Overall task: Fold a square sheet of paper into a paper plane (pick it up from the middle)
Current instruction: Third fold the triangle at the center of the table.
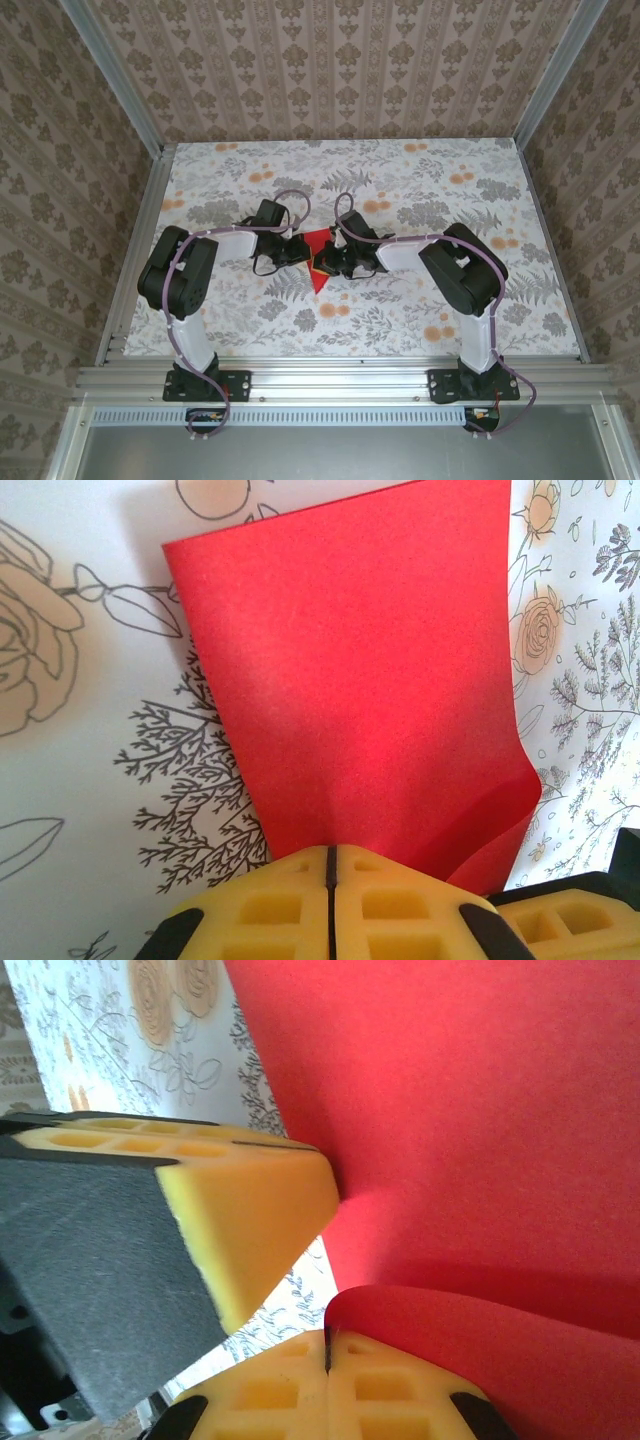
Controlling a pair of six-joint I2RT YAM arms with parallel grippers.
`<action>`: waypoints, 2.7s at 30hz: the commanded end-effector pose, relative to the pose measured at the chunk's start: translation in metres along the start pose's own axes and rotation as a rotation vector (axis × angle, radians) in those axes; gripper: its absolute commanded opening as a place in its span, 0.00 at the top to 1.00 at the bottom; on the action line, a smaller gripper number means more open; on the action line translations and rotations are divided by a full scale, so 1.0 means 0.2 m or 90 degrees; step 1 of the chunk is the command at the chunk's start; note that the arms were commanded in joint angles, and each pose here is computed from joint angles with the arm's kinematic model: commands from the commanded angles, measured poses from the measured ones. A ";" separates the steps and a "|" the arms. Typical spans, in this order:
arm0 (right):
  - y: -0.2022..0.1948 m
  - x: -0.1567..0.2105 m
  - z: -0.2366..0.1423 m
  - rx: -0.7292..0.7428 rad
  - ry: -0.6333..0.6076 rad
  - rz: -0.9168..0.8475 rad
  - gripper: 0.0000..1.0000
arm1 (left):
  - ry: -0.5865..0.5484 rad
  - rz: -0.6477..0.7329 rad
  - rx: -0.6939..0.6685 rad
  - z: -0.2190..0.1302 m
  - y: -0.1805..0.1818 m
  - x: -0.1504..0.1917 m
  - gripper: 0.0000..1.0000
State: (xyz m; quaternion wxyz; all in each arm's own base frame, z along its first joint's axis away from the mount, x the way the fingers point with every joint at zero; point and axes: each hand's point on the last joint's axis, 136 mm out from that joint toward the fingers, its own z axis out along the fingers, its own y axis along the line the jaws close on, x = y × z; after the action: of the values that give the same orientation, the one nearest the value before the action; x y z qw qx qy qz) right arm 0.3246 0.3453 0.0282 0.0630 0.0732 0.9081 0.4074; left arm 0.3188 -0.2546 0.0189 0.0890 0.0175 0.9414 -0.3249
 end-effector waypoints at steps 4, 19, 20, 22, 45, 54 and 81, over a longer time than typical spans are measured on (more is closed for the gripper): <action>-0.05 0.04 0.00 0.042 0.017 -0.013 0.98 | 0.047 -0.012 -0.067 0.05 0.14 0.11 0.92; -0.02 0.02 0.03 0.012 0.010 -0.014 0.98 | 0.048 -0.012 -0.067 0.06 0.14 0.11 0.92; -0.02 0.02 0.03 0.011 0.010 -0.014 0.97 | 0.048 -0.012 -0.068 0.06 0.14 0.11 0.92; -0.02 0.02 0.04 0.011 0.013 -0.014 0.96 | 0.050 -0.012 -0.068 0.06 0.14 0.11 0.92; -0.05 0.02 0.08 0.012 0.021 -0.010 0.95 | 0.052 -0.010 -0.068 0.06 0.14 0.12 0.92; -0.10 0.01 0.08 0.039 0.018 -0.009 0.94 | 0.051 -0.008 -0.067 0.06 0.13 0.11 0.92; -0.27 0.06 0.09 0.102 0.020 0.006 1.00 | -0.055 -0.051 -0.011 -0.24 0.02 -0.03 0.88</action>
State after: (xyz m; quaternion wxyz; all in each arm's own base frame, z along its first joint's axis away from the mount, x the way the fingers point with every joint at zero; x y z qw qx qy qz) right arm 0.3268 0.3480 0.0154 0.0679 0.0522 0.9139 0.3968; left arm 0.3261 -0.2146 0.0501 0.1283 -0.0433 0.9454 -0.2965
